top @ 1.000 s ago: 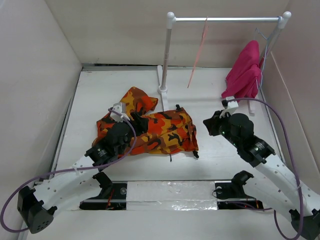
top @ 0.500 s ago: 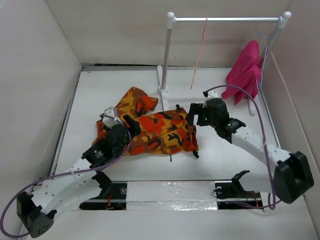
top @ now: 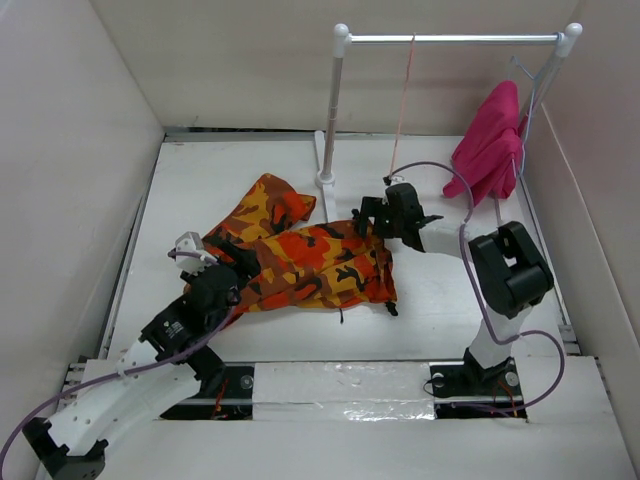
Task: Place the trousers on the hanger
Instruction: Flatten out the trousers at the center of the board.
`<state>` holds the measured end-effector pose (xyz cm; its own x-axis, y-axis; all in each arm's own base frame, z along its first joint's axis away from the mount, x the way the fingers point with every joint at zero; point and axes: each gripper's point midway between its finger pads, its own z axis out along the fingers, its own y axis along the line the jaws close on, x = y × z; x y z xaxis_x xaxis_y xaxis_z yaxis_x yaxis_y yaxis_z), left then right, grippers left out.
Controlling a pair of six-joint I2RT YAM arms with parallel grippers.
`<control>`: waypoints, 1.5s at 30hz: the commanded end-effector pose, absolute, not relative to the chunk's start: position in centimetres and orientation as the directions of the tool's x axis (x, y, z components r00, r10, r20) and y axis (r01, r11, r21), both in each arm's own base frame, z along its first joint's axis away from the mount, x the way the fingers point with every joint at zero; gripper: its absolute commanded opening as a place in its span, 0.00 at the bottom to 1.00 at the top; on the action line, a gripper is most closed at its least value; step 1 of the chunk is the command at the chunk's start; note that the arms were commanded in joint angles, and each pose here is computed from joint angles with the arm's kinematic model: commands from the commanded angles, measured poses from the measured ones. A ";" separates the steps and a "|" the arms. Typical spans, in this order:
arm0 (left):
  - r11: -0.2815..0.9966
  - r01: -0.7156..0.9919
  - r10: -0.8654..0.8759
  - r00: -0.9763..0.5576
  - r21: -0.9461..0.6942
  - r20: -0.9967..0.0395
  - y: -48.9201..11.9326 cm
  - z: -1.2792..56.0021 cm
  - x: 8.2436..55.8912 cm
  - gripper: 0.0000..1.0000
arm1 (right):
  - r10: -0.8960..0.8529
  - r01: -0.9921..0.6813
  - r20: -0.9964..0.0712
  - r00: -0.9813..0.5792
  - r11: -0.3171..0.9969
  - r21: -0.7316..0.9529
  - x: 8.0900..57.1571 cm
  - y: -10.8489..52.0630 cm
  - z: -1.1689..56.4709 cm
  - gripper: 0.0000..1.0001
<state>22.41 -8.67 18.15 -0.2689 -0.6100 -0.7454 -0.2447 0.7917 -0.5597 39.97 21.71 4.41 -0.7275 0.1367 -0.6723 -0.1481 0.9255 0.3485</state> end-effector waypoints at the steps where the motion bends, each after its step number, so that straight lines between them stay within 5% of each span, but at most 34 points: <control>1: 0.766 -0.327 -0.631 -0.224 -0.553 -0.742 -6.8 17.1 22.0 0.75 | 0.154 -0.217 -0.698 -0.699 0.885 0.412 41.3 24.1 5.6 0.88; 3: 0.767 -0.350 -0.626 -0.218 -0.539 -0.749 -6.4 17.0 22.0 0.76 | 0.157 -0.250 -0.696 -0.701 0.859 0.446 41.1 25.3 5.3 0.77; 7: 0.762 -0.386 -0.624 -0.221 -0.520 -0.750 -6.1 16.4 21.8 0.77 | 0.173 -0.283 -0.697 -0.696 0.827 0.487 41.0 25.9 5.4 0.21; 9: 0.766 -0.382 -0.621 -0.227 -0.517 -0.751 -6.3 16.4 21.9 0.78 | 0.213 -0.282 -0.718 -0.662 0.818 0.502 41.3 24.7 7.1 0.02; 22: 0.831 -0.208 -0.555 -0.289 -0.515 -0.780 -11.1 19.0 24.8 0.80 | 0.406 -0.014 -0.900 -0.162 0.911 0.413 35.3 7.0 25.9 0.00; 32: 0.868 -0.192 -0.491 -0.465 -0.458 -0.736 -13.7 13.3 24.7 0.79 | 0.352 0.092 -0.924 -0.148 0.935 0.342 31.7 3.2 26.1 0.00; 39: 0.861 -0.011 -0.389 -0.658 -0.508 -0.645 -17.1 8.2 20.0 0.32 | 0.317 0.112 -0.938 -0.142 0.946 0.303 31.7 2.4 27.2 0.00; 41: 0.875 -0.016 -0.361 -0.689 -0.484 -0.629 -17.1 7.1 18.7 0.34 | 0.315 0.096 -0.936 -0.156 0.948 0.303 32.2 2.8 27.1 0.00; 45: 0.851 -0.035 -0.385 -0.720 -0.524 -0.578 -17.5 5.5 17.4 0.64 | 0.315 0.079 -0.935 -0.163 0.949 0.306 32.4 3.2 26.9 0.00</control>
<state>18.23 -16.61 6.00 -0.6966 -0.3539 -0.6241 -0.0356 0.8858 -0.4626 32.02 3.22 23.97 -0.2294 0.3204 -0.9191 0.1087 0.9468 0.3030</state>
